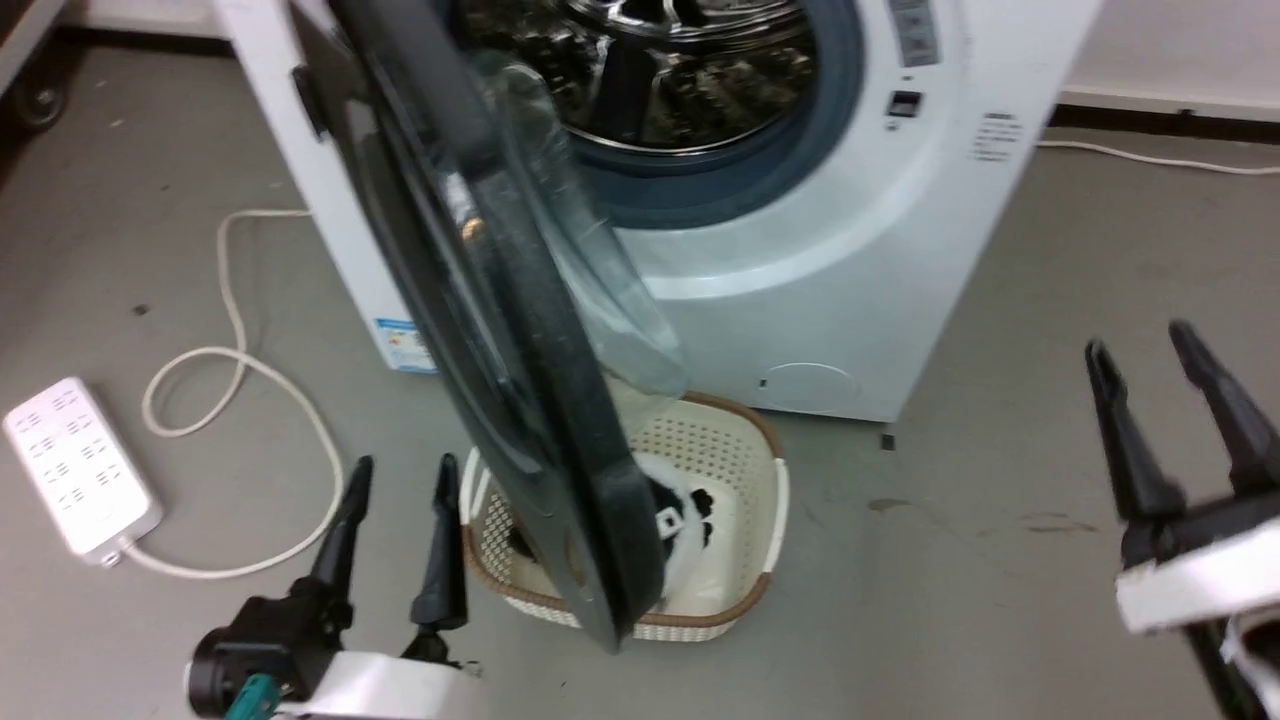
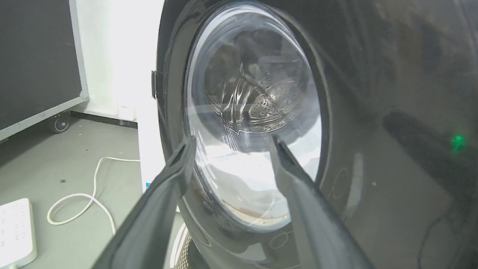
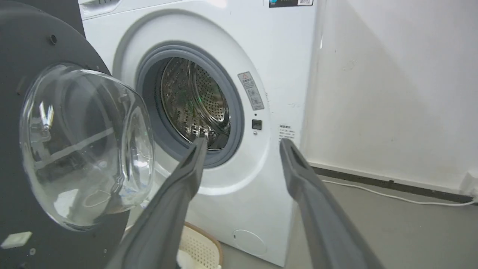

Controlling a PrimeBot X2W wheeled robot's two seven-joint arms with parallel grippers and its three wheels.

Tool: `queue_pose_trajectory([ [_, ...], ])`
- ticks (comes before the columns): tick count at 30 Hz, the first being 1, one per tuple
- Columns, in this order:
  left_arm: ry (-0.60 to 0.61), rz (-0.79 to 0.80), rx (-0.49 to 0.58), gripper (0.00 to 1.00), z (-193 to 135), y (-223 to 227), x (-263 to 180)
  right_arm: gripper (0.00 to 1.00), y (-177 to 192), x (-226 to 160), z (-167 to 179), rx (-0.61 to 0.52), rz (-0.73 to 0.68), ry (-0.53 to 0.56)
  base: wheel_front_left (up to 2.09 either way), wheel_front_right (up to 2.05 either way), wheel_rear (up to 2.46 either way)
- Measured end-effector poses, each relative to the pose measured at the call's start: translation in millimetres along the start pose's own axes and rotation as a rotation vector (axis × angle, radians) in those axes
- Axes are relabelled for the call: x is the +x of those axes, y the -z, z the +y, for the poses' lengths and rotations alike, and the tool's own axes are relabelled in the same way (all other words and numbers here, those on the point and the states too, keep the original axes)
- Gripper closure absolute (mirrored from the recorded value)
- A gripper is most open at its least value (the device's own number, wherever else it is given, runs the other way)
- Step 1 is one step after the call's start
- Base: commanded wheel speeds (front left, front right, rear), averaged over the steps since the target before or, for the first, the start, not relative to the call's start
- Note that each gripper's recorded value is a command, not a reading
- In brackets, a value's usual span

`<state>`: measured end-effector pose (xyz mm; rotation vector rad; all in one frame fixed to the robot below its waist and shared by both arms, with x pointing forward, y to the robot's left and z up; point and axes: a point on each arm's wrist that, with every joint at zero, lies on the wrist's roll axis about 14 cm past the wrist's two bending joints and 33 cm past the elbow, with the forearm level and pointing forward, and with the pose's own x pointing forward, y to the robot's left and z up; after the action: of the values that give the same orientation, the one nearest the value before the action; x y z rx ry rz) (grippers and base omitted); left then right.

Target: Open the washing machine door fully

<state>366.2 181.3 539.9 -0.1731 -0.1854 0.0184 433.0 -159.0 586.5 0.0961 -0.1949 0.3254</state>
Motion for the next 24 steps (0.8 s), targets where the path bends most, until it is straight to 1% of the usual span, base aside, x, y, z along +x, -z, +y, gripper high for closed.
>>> queue_pose_trajectory([
  [2, 0.009, 0.004, -0.002, 0.0, -1.2, 1.6, -0.2, 0.0, 3.5, -15.0, -6.6, -0.072, -0.023, 0.037, 0.0, 0.0, 0.0],
  [4, 0.028, 0.01, -0.003, 0.0, -5.5, 3.8, 0.1, 0.0, 11.5, -30.5, -11.8, -0.107, -0.02, 0.088, 0.0, 0.0, 0.0],
  [7, 0.045, 0.017, -0.003, 0.0, -8.9, 5.8, -1.3, 0.0, 26.3, -51.3, -12.9, -0.102, 0.005, 0.162, 0.0, 0.0, 0.0],
  [10, 0.054, 0.022, 0.002, 0.0, -10.4, 6.9, -3.9, 0.0, 38.1, -67.4, -11.6, -0.062, 0.026, 0.23, 0.0, 0.0, 0.0],
  [11, 0.053, 0.026, 0.003, 0.0, -9.9, 7.9, -5.0, 0.0, 42.4, -71.6, -9.4, -0.052, 0.038, 0.236, 0.0, 0.0, 0.0],
  [12, 0.059, 0.043, -0.001, 0.0, -11.0, 12.5, -9.2, 0.0, 53.8, -82.3, -3.0, -0.058, 0.08, 0.235, 0.0, 0.0, 0.0],
  [13, 0.062, 0.048, 0.0, 0.0, -11.6, 13.9, -10.0, 0.0, 54.5, -83.7, -2.2, -0.058, 0.083, 0.237, 0.0, 0.0, 0.0],
  [24, 0.073, 0.052, 0.004, 0.0, -13.2, 14.9, -11.8, 0.0, 47.4, -81.7, 2.7, -0.051, 0.054, 0.236, 0.0, 0.0, 0.0],
])
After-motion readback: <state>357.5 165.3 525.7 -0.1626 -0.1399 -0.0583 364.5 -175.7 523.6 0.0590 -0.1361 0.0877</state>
